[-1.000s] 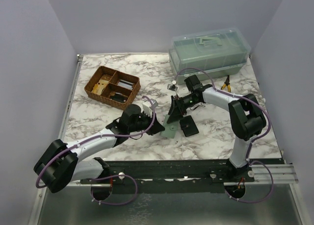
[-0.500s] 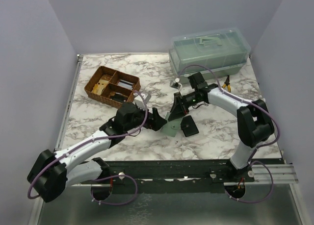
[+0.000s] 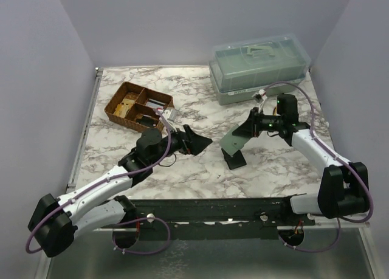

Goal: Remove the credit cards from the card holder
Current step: Pick up the object from the center of the board, then open the card holder.

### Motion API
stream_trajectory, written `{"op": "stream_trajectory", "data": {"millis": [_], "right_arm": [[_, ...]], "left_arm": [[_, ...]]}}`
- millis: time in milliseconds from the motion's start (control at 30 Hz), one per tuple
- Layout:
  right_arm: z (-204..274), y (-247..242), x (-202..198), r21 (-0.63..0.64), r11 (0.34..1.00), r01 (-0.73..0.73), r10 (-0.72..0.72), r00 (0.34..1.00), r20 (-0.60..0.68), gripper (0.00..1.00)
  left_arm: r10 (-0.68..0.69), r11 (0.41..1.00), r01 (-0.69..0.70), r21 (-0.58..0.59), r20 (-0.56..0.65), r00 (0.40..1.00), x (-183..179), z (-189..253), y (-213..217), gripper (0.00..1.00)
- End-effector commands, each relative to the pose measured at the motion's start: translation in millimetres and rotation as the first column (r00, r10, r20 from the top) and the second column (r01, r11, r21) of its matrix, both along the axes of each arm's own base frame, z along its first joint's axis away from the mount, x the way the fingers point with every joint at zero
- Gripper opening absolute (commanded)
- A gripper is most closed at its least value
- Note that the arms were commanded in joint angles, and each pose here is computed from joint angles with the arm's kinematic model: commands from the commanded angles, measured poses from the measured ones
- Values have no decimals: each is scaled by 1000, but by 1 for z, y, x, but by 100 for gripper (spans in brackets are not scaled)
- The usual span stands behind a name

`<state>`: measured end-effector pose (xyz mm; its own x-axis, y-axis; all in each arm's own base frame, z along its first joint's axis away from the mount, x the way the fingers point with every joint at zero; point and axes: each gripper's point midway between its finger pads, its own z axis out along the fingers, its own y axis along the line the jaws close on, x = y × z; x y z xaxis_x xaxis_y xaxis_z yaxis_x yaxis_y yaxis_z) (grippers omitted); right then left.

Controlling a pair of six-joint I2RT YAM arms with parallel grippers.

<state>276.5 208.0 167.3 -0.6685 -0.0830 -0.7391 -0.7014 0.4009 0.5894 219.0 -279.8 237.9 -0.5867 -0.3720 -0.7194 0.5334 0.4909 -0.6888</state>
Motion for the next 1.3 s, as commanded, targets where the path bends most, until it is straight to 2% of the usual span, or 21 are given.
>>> {"op": "stream_trajectory", "data": {"millis": [0, 167, 333, 500, 733, 967, 1267], "right_arm": [[22, -15, 14, 67, 995, 69, -72, 997, 40, 0], [23, -28, 18, 102, 991, 87, -90, 996, 19, 0], [27, -31, 16, 142, 987, 72, -74, 997, 11, 0], [25, -30, 17, 155, 984, 88, -84, 996, -29, 0], [17, -28, 18, 164, 983, 83, -69, 994, -88, 0], [19, -27, 15, 174, 982, 69, -53, 994, -96, 0], [18, -26, 13, 181, 982, 59, -39, 993, -111, 0]], "left_arm": [[-108, 994, 107, 15, 60, 992, -12, 16, -34, 97], [-165, 980, 143, 137, 169, 972, -10, 10, -65, 97], [-167, 977, 141, 157, 170, 971, 5, 1, -85, 95], [-232, 967, 211, 140, 158, 960, 5, -5, -105, 83], [-333, 939, 291, 184, 272, 903, 1, -10, -121, 73], [-296, 948, 246, 201, 278, 914, 20, -15, -133, 66], [-284, 951, 250, 181, 193, 939, 28, -31, -146, 49]]}}
